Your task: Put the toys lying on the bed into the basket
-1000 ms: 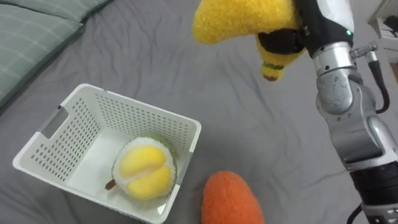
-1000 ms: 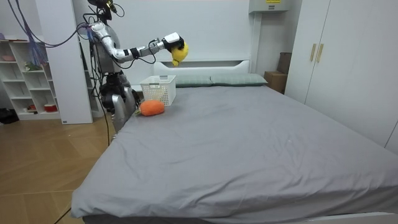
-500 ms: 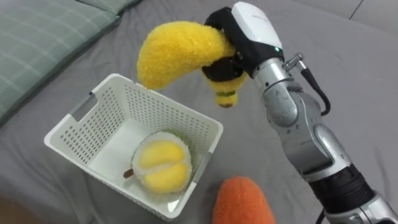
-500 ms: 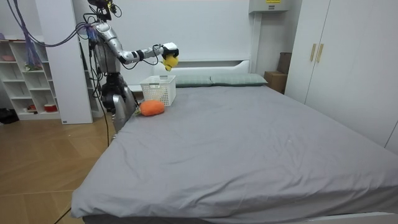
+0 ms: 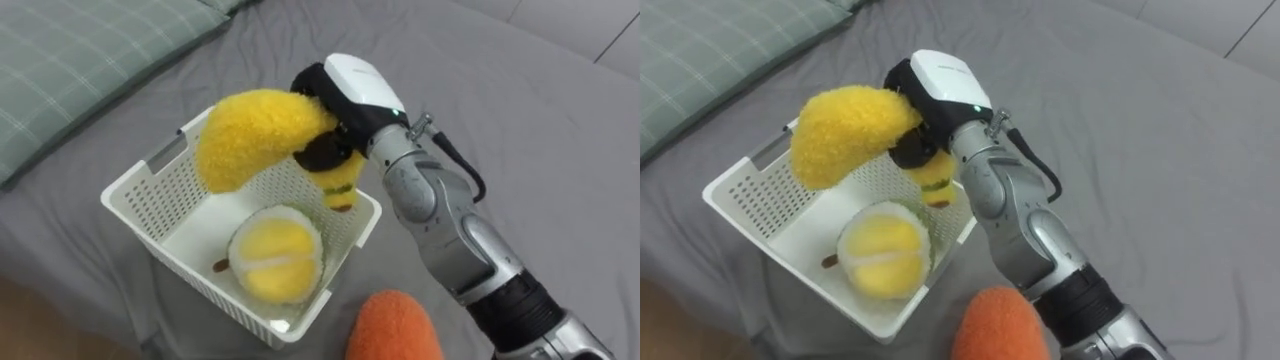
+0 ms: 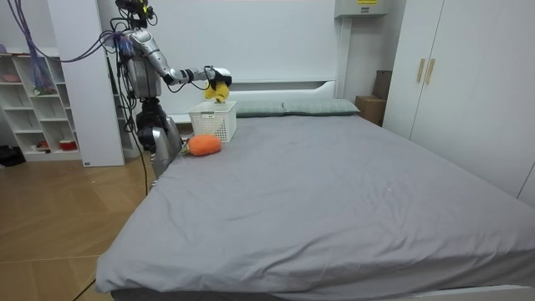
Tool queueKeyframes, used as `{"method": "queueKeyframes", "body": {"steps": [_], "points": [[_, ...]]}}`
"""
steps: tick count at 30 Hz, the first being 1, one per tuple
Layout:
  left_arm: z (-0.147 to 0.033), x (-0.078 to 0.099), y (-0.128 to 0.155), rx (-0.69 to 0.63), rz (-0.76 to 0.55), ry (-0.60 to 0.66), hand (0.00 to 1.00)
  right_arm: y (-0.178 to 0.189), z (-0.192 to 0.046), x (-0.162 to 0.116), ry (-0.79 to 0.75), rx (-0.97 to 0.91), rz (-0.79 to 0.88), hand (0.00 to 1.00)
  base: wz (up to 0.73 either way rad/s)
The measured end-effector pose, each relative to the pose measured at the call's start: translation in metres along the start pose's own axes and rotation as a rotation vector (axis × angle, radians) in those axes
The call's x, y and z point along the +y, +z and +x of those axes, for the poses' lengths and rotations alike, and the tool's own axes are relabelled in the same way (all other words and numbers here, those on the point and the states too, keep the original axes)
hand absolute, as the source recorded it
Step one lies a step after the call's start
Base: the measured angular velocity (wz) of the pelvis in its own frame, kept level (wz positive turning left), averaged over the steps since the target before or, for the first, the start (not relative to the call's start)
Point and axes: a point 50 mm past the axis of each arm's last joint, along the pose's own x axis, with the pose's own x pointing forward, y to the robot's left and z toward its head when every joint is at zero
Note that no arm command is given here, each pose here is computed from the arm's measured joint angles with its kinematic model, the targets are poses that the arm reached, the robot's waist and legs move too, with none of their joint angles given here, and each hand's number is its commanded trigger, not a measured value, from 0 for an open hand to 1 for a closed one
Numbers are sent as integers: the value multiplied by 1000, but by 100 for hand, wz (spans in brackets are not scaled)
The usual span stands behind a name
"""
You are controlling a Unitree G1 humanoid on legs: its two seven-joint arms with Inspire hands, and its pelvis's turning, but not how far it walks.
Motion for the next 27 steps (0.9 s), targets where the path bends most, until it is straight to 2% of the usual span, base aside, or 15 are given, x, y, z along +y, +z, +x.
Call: {"method": "queueKeyframes", "body": {"steps": [27], "points": [[0,-1,6,-19,3,-1,0,9,0,8,27,-30,10,0,0]]}}
